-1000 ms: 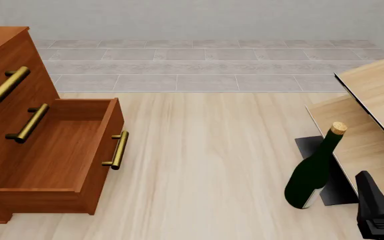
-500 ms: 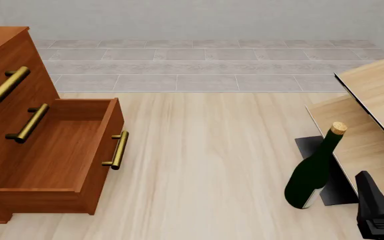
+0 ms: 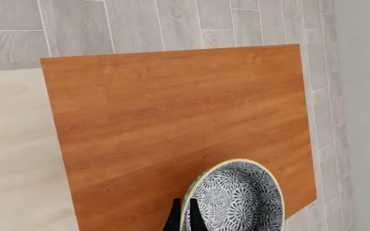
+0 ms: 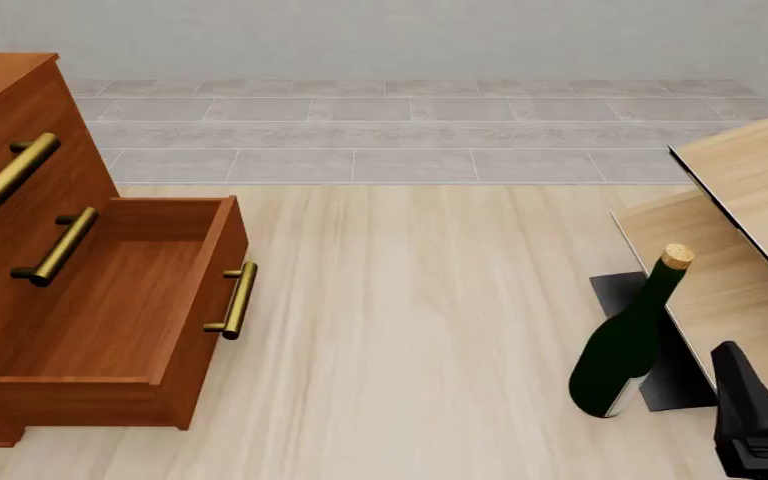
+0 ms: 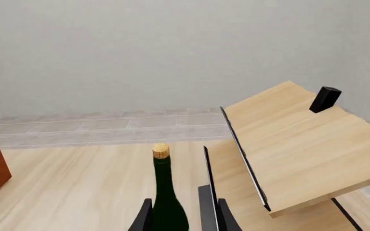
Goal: Put the bowl on top of the cabinet.
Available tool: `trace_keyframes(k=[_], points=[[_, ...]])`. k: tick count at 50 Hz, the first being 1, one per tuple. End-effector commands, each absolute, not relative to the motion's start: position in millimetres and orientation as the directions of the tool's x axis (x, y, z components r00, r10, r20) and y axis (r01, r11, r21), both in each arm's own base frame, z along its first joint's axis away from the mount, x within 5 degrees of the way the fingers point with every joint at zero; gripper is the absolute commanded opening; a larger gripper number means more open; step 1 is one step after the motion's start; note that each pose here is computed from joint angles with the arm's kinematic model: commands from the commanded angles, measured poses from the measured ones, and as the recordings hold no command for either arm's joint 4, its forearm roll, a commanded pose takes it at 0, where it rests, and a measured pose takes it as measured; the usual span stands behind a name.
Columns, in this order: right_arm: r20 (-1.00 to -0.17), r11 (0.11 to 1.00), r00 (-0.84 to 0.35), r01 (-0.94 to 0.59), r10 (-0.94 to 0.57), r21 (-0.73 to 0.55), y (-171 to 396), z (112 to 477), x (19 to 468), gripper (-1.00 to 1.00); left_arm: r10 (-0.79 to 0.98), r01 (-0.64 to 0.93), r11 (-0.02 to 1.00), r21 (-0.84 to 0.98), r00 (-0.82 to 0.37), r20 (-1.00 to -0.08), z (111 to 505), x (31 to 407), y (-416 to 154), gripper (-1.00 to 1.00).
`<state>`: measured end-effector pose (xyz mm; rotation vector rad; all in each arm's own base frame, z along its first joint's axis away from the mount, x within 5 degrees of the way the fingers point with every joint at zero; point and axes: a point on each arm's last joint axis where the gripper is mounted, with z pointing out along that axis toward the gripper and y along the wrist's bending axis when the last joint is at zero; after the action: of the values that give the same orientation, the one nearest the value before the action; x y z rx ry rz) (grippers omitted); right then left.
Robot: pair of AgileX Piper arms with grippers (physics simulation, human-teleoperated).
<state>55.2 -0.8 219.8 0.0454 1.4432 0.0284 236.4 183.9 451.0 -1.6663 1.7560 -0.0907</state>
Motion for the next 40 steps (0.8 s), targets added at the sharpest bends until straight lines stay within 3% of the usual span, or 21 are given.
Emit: trace_keyframes(k=[1, 15, 22, 23, 40], points=[[-0.991, 0.999, 0.128, 0.008, 0.049, 0.05, -1, 219, 55, 1.0, -0.902, -0.865, 0.163, -0.474, 0.064, -0.427, 442, 240, 193, -1.0], [-0.99, 0.999, 0.128, 0.008, 0.05, 0.051, -1, 219, 55, 1.0, -0.896, -0.871, 0.172, -0.46, 0.055, -0.44, 441, 237, 199, -1.0], [-0.991, 0.999, 0.128, 0.007, 0.05, 0.051, -1, 219, 55, 1.0, -0.884, -0.845, 0.175, -0.505, 0.09, -0.458, 459, 231, 189, -1.0], [-0.991, 0.999, 0.128, 0.007, 0.049, 0.05, -1, 220, 55, 1.0, -0.885, -0.848, 0.161, -0.506, 0.103, -0.454, 458, 228, 191, 1.0], [-0.991, 0.999, 0.127, 0.004, 0.048, 0.049, -1, 219, 55, 1.0, -0.881, -0.83, 0.185, -0.526, 0.098, -0.464, 467, 229, 182, 1.0]])
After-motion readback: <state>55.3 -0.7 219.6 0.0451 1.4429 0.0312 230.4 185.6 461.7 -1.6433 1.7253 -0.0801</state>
